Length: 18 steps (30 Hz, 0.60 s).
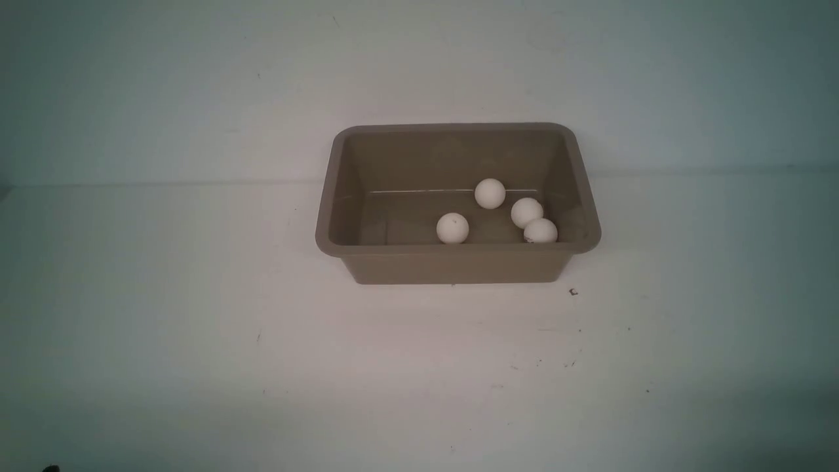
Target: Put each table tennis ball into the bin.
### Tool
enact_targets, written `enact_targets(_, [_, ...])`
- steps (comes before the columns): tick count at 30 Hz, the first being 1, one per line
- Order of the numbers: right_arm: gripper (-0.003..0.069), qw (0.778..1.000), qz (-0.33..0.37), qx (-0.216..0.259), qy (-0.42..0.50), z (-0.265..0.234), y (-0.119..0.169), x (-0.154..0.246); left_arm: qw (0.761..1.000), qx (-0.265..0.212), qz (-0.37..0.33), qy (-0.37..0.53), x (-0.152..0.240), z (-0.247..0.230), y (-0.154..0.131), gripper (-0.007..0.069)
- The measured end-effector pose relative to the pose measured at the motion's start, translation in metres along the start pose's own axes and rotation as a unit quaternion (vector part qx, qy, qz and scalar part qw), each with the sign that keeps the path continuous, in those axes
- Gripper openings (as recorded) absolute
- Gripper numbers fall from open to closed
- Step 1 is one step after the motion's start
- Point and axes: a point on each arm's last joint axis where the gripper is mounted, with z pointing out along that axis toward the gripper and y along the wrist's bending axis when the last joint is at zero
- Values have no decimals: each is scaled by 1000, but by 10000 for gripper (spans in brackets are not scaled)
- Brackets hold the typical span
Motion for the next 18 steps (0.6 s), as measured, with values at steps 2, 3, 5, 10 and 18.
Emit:
enact_targets(2, [138, 1000, 0, 0, 0, 0, 0, 0, 1000, 6, -15, 0, 0, 0, -1, 520])
enact_targets(3, [138, 1000, 0, 0, 0, 0, 0, 0, 1000, 8, -18, 0, 0, 0, -1, 520])
enact_targets(5, [138, 1000, 0, 0, 0, 0, 0, 0, 1000, 9, -21, 1, 0, 0, -2, 520])
enact_targets(10, [138, 1000, 0, 0, 0, 0, 0, 0, 1000, 9, -23, 1, 0, 0, -2, 520])
enact_targets(18, [138, 1000, 0, 0, 0, 0, 0, 0, 1000, 6, -14, -1, 0, 0, -1, 520])
